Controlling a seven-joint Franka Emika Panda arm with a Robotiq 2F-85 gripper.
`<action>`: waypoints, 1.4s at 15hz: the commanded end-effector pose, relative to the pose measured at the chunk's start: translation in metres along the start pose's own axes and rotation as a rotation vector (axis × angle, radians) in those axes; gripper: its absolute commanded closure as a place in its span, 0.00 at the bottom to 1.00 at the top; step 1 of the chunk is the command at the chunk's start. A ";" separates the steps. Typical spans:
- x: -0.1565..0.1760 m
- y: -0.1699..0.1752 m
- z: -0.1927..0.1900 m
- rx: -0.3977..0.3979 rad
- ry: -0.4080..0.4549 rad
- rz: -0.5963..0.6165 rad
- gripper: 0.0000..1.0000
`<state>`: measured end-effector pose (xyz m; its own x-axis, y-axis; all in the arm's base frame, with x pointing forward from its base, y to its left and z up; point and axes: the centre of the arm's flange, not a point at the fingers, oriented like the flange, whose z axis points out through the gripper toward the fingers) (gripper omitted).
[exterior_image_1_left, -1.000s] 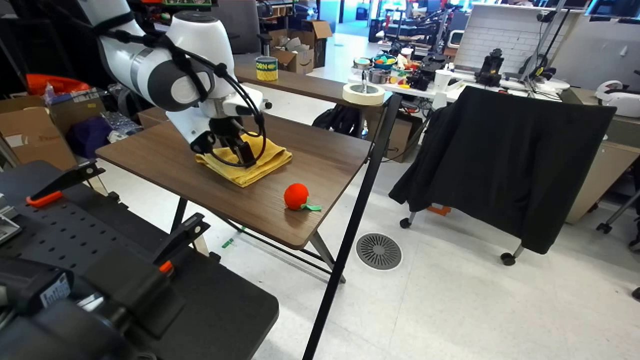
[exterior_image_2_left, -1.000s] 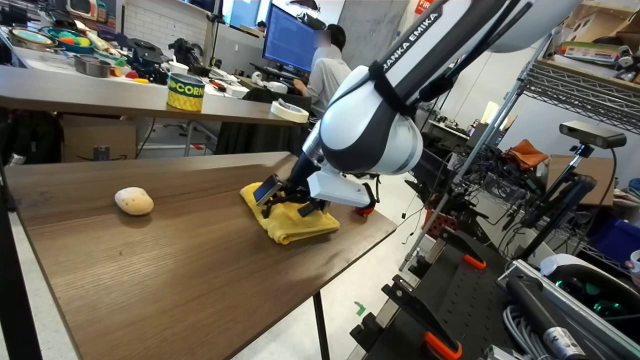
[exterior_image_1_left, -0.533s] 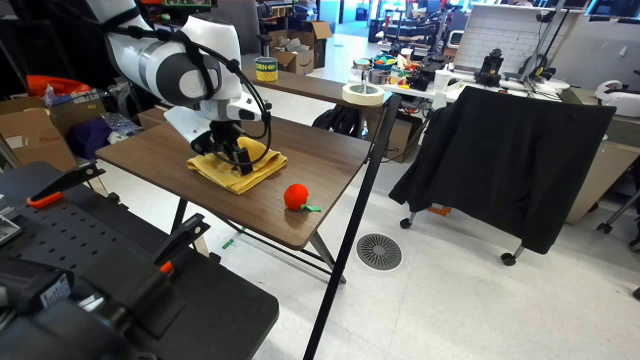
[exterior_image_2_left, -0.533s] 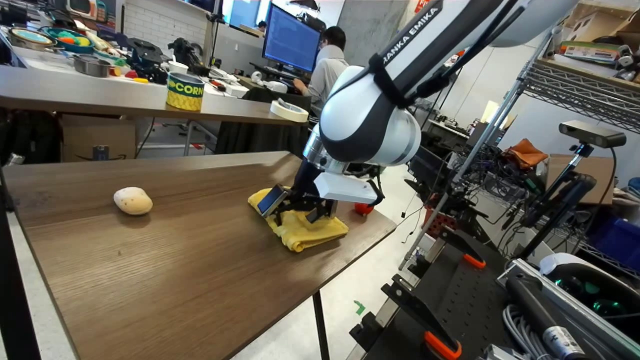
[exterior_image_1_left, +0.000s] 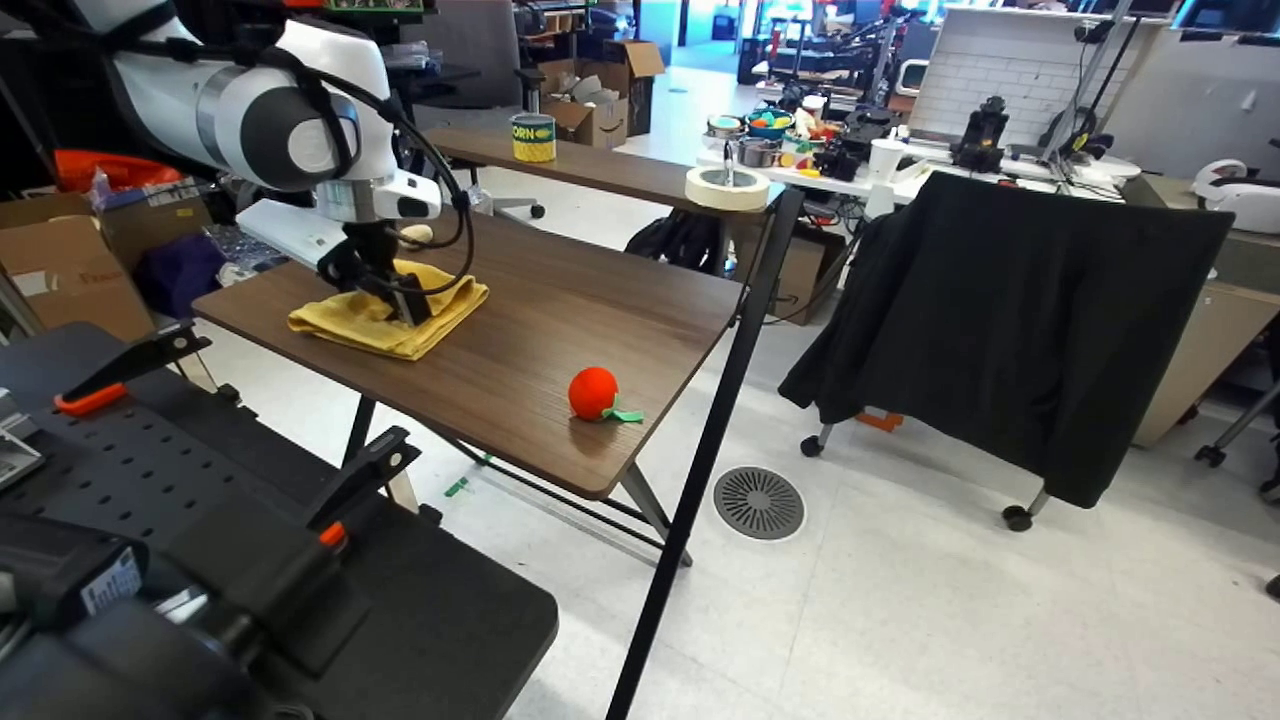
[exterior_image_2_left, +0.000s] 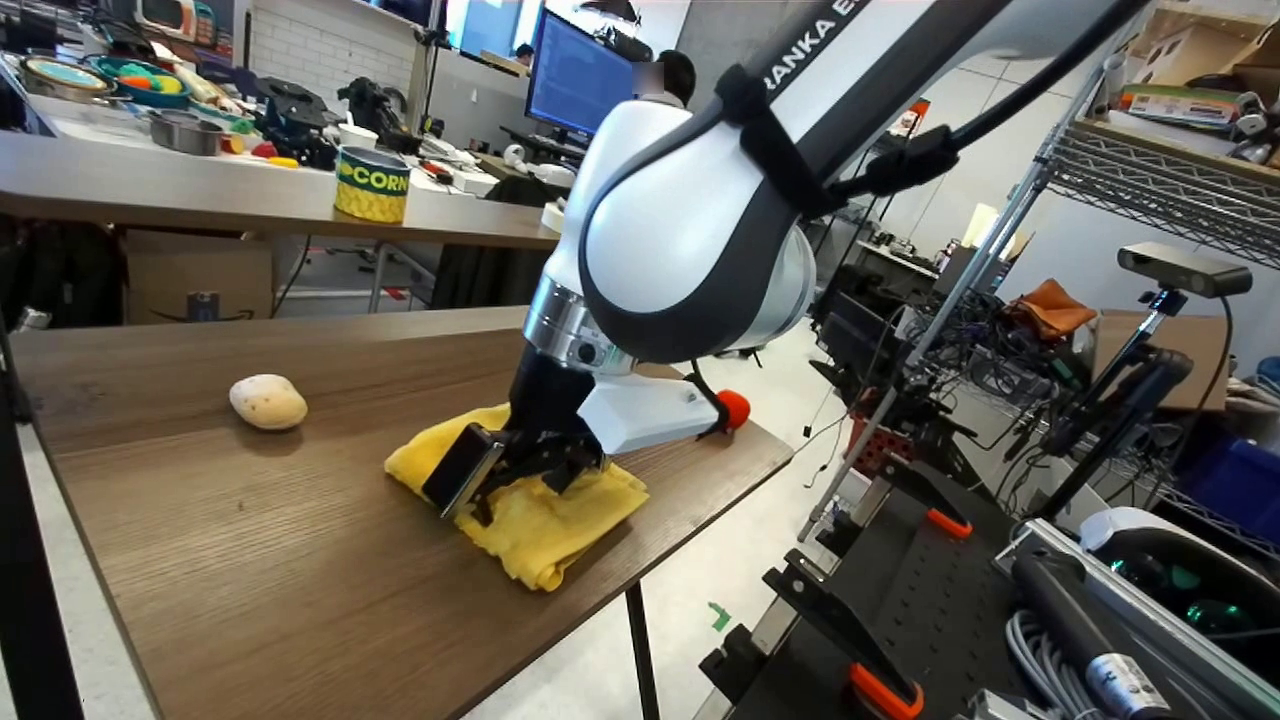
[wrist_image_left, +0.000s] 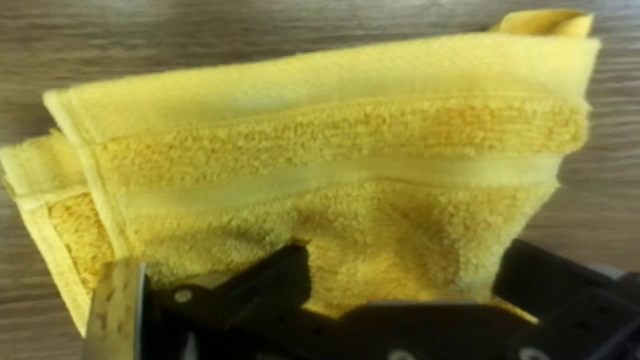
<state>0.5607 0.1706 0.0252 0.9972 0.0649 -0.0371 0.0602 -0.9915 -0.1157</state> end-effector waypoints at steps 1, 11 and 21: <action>0.001 -0.002 0.026 -0.003 -0.069 -0.020 0.00; 0.018 0.104 0.014 -0.106 -0.056 0.282 0.00; 0.016 0.091 -0.044 -0.047 0.154 0.257 0.00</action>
<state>0.5947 0.0611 0.0317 0.9707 -0.2403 -0.0062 -0.2404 -0.9700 -0.0357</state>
